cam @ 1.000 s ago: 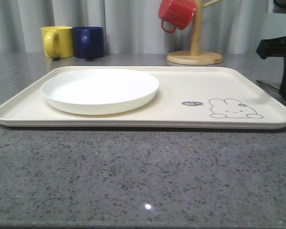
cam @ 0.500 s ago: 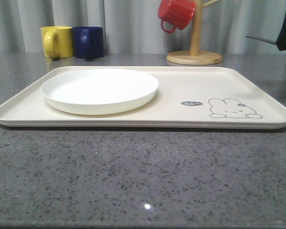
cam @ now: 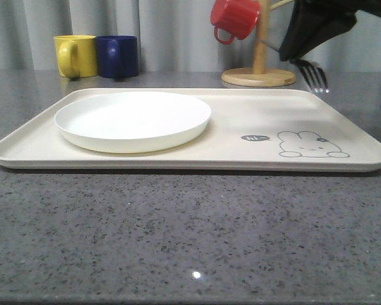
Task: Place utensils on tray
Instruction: 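Carry the fork onto the tray beside the plate and release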
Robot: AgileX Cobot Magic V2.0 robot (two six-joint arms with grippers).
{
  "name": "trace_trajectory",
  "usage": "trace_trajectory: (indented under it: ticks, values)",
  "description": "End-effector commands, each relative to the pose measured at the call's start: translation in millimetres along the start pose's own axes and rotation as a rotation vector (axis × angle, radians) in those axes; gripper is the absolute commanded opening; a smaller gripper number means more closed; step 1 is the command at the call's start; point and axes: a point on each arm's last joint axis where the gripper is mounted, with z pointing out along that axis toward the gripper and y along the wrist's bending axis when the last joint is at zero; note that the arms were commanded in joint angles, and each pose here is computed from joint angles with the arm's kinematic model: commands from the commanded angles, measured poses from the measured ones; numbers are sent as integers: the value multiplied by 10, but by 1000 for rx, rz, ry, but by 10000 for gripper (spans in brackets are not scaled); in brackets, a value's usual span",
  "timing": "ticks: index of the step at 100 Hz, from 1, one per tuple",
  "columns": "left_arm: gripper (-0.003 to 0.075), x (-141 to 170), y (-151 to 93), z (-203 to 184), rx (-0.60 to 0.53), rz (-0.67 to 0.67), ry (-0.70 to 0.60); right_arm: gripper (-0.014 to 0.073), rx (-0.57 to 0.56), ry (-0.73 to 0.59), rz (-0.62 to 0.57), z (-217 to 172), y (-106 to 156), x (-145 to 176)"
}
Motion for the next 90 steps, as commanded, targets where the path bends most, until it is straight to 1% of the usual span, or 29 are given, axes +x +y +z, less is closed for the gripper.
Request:
trace_trajectory:
  ticks: [1,34,51,62,90]
  values:
    - [-18,-170,8,-13,-14,-7,-108,-48,-52,-106,9,-83,140,-114]
    - [-18,-170,8,-13,-14,-7,-108,-48,-25,-69,39,287,343,50]
    - [-18,-170,8,-13,-14,-7,-108,-48,-52,-73,54,371,422,96]
    - [-18,-170,8,-13,-14,-7,-108,-48,-62,-79,59,415,424,121]
    - [-18,-170,8,-13,-14,-7,-108,-48,-34,-40,60,588,398,176]
